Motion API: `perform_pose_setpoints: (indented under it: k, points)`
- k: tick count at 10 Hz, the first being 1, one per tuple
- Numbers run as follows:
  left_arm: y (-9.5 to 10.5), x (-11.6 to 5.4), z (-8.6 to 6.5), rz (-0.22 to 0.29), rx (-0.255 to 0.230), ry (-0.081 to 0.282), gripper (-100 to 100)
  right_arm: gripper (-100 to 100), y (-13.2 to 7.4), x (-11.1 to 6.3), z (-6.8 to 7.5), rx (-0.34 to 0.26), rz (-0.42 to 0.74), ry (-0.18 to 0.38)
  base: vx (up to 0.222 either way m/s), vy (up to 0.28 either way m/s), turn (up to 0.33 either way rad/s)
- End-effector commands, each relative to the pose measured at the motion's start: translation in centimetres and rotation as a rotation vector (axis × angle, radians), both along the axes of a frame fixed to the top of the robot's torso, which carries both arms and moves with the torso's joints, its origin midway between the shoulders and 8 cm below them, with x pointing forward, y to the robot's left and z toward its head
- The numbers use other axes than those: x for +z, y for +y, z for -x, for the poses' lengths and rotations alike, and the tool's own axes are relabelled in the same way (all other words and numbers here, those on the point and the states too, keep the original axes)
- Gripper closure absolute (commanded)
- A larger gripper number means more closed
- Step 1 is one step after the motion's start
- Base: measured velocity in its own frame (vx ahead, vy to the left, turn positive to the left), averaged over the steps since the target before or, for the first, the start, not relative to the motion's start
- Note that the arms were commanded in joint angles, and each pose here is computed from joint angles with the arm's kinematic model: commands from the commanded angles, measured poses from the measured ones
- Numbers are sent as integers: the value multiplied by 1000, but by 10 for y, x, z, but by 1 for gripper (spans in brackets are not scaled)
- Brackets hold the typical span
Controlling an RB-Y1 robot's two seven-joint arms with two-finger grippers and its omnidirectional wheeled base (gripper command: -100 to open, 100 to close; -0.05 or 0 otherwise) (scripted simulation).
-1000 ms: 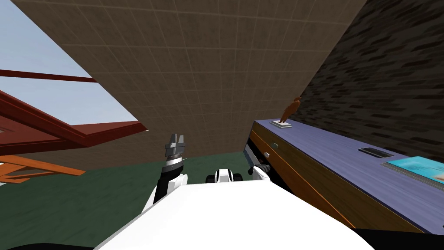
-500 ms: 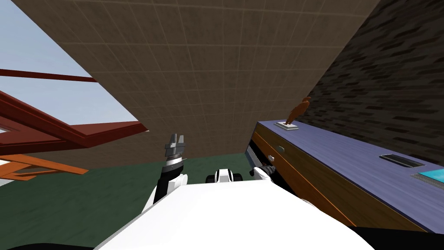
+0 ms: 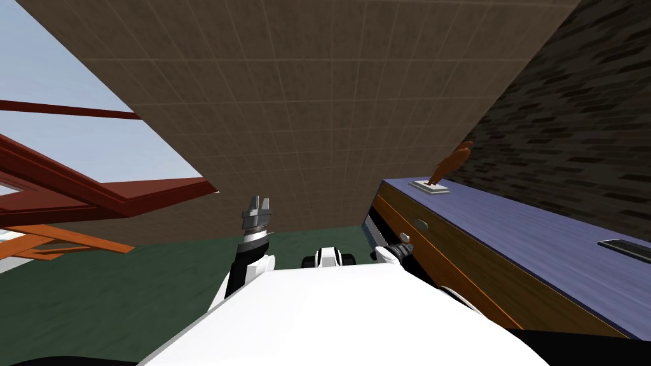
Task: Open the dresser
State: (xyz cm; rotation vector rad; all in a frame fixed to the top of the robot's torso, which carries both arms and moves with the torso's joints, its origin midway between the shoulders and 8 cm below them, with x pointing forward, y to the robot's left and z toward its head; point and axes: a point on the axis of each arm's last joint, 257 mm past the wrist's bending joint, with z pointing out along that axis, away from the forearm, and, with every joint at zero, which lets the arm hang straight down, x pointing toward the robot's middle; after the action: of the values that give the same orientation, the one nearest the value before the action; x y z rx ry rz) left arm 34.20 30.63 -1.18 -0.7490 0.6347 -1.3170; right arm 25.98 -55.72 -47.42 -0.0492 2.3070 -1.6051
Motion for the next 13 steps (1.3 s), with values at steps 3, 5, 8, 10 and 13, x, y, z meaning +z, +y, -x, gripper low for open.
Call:
perform_pose_setpoints:
  k: [3,5,8,10,13]
  points:
    - [0,0,0,0,0,0,0,-100,-17,10,11,-8,69,30,40,-17,14]
    - [0,0,0,0,0,0,0,100,-16,11,8,-6,68,31,20,-33,1]
    - [0,0,0,0,0,0,0,100,-13,15,-2,-3,72,30,-24,153,-14]
    - [0,0,0,0,0,0,0,100,-9,17,-8,0,71,30,-34,192,-11]
    - [0,0,0,0,0,0,0,100,-6,17,-10,-2,75,32,-21,149,1]
